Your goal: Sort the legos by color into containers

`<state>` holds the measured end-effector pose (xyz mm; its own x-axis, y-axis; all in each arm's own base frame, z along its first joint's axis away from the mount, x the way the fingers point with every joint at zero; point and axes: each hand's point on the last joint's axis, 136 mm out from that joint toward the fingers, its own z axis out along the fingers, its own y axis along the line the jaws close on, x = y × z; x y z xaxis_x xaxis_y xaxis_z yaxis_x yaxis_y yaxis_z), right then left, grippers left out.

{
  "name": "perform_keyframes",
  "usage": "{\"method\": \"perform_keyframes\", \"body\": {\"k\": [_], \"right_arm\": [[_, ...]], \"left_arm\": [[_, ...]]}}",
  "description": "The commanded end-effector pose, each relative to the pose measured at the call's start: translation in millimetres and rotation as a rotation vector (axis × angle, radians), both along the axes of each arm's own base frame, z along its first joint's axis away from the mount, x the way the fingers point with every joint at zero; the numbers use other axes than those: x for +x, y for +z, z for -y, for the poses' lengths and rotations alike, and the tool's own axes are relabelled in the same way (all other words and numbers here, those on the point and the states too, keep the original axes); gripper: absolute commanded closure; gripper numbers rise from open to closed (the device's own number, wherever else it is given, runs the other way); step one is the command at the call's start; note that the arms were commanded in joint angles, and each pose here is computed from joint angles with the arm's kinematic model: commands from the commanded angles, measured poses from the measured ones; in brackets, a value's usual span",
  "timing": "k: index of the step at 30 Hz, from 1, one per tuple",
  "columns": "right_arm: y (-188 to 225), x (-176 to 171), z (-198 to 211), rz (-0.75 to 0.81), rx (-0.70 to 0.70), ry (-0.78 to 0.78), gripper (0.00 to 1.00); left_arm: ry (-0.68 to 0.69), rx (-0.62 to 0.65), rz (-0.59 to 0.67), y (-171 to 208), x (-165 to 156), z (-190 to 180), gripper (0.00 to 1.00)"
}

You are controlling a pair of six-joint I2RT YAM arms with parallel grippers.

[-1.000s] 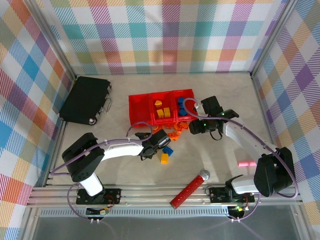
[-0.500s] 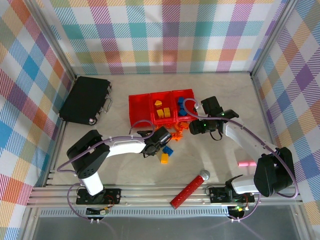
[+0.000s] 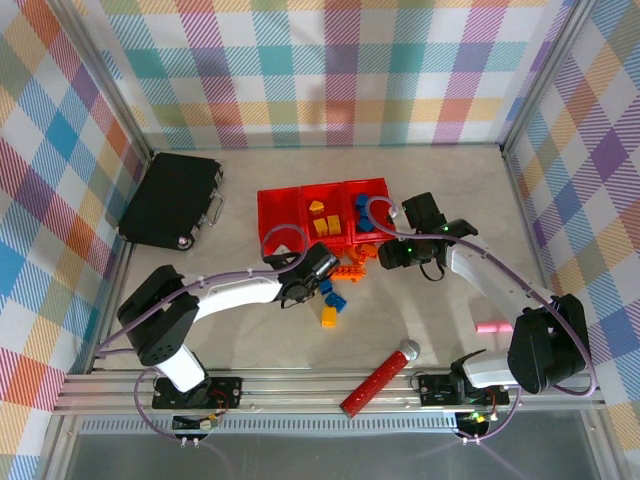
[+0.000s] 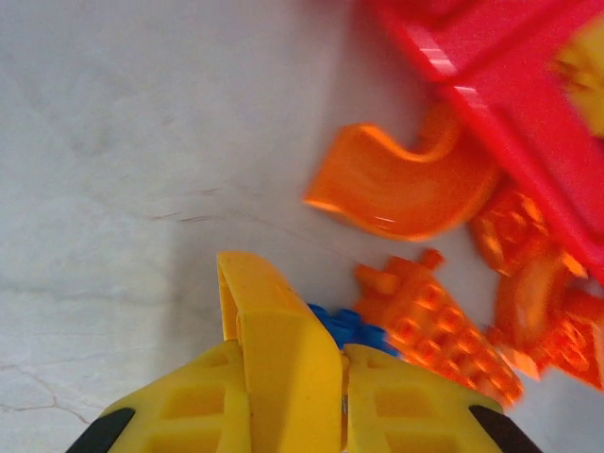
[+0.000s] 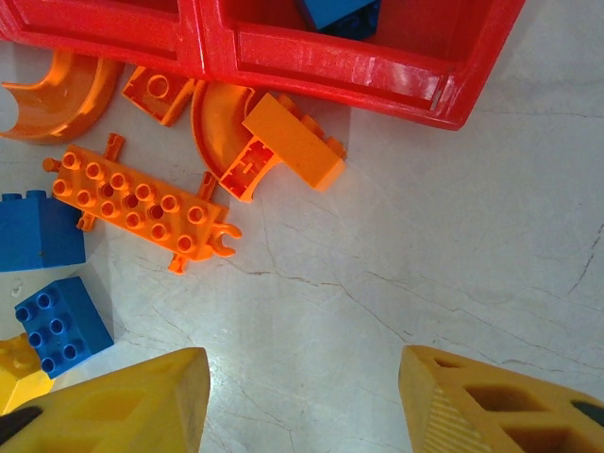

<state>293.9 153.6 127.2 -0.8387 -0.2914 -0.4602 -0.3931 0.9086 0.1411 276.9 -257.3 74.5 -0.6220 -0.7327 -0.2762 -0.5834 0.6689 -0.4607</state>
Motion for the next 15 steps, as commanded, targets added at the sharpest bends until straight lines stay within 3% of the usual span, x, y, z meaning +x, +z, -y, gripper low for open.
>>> {"method": "perform_keyframes", "body": {"k": [1,8,15], "right_arm": [[10,-1,-2,0.039,0.020,0.009,0.44],[28,2,10,0.132,0.032,-0.078,0.44],[23,-12,5,0.093,0.124,-0.127,0.43]], "left_arm": [[-0.201,0.107,0.093,48,9,1,0.97],[-0.490,0.296,0.224,121,41,18,0.95],[-0.615,0.359,0.340,144,94,36,0.91]]}}
